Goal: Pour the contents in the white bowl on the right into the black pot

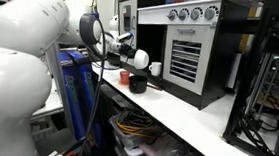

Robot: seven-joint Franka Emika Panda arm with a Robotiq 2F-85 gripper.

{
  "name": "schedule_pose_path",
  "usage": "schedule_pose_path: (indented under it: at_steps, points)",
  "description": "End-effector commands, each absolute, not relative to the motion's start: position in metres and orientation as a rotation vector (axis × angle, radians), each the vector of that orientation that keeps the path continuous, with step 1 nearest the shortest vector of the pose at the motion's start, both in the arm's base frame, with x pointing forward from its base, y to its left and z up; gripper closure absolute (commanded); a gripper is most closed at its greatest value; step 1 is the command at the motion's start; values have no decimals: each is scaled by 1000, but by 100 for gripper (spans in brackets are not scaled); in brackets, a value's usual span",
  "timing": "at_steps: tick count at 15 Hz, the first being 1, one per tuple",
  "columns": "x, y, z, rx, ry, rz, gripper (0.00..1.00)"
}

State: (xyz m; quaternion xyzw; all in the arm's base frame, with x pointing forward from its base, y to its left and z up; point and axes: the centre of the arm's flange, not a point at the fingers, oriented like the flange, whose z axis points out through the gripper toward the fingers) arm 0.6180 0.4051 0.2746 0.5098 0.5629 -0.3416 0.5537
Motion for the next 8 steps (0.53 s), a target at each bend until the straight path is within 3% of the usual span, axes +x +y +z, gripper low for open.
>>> schedule_pose_path:
  at_steps: [1, 8]
  points:
    - [627, 415, 277, 1162, 1310, -858, 99]
    - [625, 413, 271, 1124, 1311, -893, 99]
